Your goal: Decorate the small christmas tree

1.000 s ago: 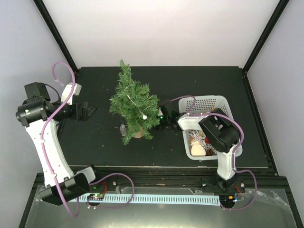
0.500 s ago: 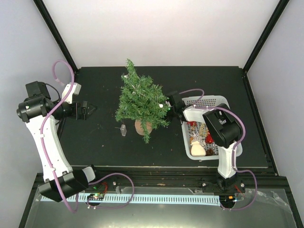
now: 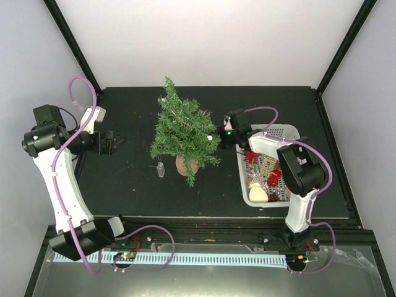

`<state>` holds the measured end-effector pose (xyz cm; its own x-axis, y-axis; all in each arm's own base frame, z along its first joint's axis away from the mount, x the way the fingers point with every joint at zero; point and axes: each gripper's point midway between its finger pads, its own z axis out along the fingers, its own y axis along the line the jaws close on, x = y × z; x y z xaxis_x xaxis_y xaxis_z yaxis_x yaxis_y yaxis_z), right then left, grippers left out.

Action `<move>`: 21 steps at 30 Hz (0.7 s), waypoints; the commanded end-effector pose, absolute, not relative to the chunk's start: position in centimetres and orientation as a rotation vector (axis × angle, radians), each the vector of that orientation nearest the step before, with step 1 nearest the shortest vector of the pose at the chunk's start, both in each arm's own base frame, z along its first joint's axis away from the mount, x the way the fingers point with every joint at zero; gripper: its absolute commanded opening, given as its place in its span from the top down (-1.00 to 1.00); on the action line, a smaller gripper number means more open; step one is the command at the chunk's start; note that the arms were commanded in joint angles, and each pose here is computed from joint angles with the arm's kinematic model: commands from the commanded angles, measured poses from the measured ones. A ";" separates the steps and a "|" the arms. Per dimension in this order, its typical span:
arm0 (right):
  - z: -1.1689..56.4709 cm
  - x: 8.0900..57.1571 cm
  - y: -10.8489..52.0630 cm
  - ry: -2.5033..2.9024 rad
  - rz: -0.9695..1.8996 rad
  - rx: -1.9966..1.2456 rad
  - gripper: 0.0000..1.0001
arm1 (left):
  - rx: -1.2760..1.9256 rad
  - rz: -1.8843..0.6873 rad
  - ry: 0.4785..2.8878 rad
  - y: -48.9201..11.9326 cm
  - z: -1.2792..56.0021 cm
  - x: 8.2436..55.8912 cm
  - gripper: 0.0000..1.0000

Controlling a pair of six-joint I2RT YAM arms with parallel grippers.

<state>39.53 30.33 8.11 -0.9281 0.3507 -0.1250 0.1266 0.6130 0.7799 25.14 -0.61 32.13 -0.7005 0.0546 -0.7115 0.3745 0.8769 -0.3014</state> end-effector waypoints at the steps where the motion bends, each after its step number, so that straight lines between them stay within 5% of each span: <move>1: 13.5 42.5 28.4 2.446 1.216 0.322 0.30 | 0.340 -0.573 2.262 -0.9 32.5 25.2 -0.98; 14: 17.8 46.2 23.6 2.404 1.078 0.301 0.20 | 0.339 -0.581 2.253 -1.2 32.3 24.8 -0.98; 21: 22.0 44.8 19.9 2.407 0.779 0.256 0.19 | 0.354 -0.564 2.253 -1.1 32.3 24.9 -0.98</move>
<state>45.81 22.65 17.11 -0.8588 0.3853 -0.3377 0.0417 0.7095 0.7035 24.81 -1.06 31.56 -0.7043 0.0455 -0.7084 0.3821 0.8654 -0.3242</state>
